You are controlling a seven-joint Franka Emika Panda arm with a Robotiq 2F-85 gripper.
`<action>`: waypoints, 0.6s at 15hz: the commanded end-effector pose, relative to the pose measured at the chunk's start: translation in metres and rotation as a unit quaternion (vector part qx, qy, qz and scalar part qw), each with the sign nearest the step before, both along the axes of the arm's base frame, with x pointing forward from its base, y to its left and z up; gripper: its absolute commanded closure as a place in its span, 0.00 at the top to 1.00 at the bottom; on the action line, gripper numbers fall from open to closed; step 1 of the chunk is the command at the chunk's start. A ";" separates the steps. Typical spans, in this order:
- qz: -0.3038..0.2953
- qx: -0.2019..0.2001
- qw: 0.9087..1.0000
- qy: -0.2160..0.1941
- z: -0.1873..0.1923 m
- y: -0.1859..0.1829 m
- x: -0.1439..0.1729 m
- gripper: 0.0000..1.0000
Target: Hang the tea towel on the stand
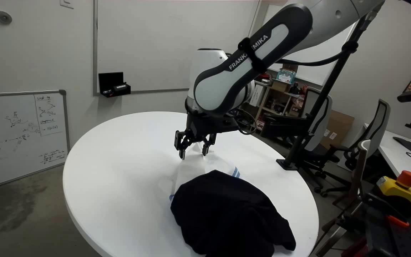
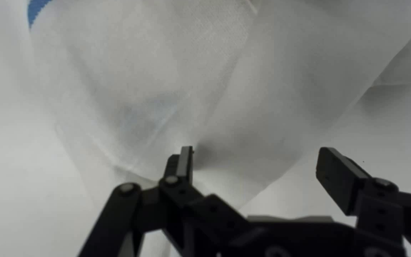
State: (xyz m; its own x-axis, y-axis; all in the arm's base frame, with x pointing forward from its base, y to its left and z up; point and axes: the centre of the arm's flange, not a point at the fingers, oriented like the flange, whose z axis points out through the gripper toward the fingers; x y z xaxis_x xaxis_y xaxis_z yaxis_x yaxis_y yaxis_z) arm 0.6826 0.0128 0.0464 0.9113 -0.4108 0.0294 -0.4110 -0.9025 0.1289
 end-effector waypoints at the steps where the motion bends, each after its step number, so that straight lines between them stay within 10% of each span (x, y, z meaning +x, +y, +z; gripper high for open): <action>1: -0.015 -0.010 1.000 0.009 -0.009 0.002 0.018 0.92; 3: -0.018 -0.013 1.000 0.016 -0.012 0.000 0.019 0.98; 4: -0.020 -0.015 0.999 0.020 -0.013 -0.001 0.019 0.68; 9: -0.022 -0.020 0.999 0.034 -0.020 -0.003 0.020 0.49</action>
